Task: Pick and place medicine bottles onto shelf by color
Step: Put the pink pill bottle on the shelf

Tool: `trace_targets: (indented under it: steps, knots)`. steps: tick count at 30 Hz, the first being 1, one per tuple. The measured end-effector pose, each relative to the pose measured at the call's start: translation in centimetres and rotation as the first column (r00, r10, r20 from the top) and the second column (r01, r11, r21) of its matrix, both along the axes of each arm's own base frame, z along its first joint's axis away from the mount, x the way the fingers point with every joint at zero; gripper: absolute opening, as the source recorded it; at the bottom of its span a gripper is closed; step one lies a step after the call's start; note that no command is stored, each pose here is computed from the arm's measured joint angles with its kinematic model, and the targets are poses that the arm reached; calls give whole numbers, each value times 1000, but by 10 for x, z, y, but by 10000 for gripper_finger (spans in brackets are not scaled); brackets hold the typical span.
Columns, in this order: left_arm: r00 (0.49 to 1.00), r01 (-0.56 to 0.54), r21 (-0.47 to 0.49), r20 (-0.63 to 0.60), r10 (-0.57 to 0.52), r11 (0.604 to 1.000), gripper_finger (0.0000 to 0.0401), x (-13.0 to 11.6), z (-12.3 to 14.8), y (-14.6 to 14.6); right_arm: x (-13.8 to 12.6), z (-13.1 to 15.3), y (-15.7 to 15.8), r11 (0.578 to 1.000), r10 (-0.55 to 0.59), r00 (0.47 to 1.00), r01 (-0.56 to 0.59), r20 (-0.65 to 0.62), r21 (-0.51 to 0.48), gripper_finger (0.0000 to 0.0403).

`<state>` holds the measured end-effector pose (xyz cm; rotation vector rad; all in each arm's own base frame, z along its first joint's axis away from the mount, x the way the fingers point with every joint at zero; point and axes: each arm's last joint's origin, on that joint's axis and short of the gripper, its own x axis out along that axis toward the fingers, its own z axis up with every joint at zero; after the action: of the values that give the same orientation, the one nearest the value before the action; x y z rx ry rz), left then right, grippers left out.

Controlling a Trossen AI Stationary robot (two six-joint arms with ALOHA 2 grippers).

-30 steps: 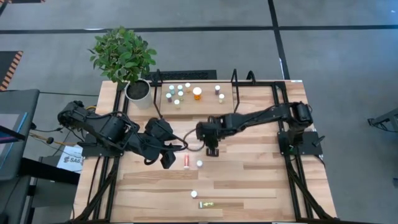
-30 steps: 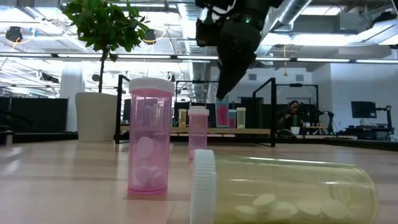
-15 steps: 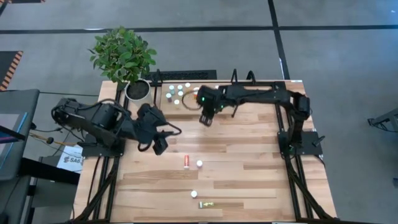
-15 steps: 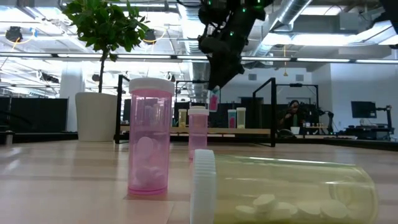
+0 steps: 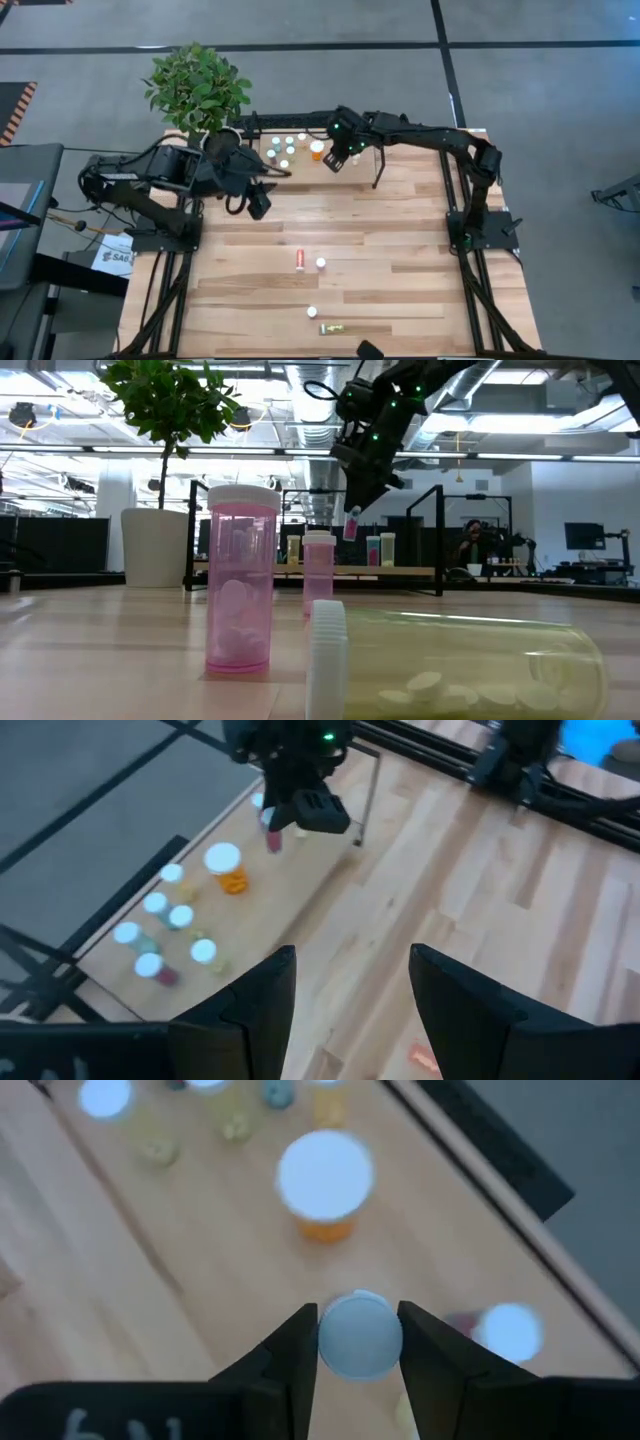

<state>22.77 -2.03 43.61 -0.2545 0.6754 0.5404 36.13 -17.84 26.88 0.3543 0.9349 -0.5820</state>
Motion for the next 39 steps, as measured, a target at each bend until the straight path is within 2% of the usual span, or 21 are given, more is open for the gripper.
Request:
trace_targets:
  steps: [5,12,18,22,25,28,29,33,39]
  knots:
    - [998,-66,0,0,66,998,183,1,0,15,-3,2,-12,995,71,997,-71,-13,-72,143]
    - [990,-135,-6,27,135,991,183,3,2,31,-3,4,-18,966,191,980,-197,-49,-171,139]
    - [986,-162,-11,28,162,987,183,3,2,38,-1,4,-26,938,237,971,-239,-36,-252,140]
    - [985,-172,-11,28,172,985,183,2,2,41,3,-4,-36,939,222,975,-219,-21,-267,141]
    - [985,-173,-11,28,173,985,183,2,2,41,-2,-18,-46,952,200,977,-210,-68,-223,139]
    - [985,-172,-12,30,172,985,183,3,2,41,2,-24,-54,961,173,983,-182,-59,-210,139]
    - [985,-170,-14,31,171,985,183,3,2,41,-1,-25,-54,964,170,982,-183,-80,-191,140]
    - [985,-170,-24,33,170,985,183,3,2,41,3,-17,-54,958,174,984,-178,-39,-224,142]
    - [984,-174,-30,42,176,984,183,4,2,42,0,-19,-53,969,154,986,-163,-60,-184,139]
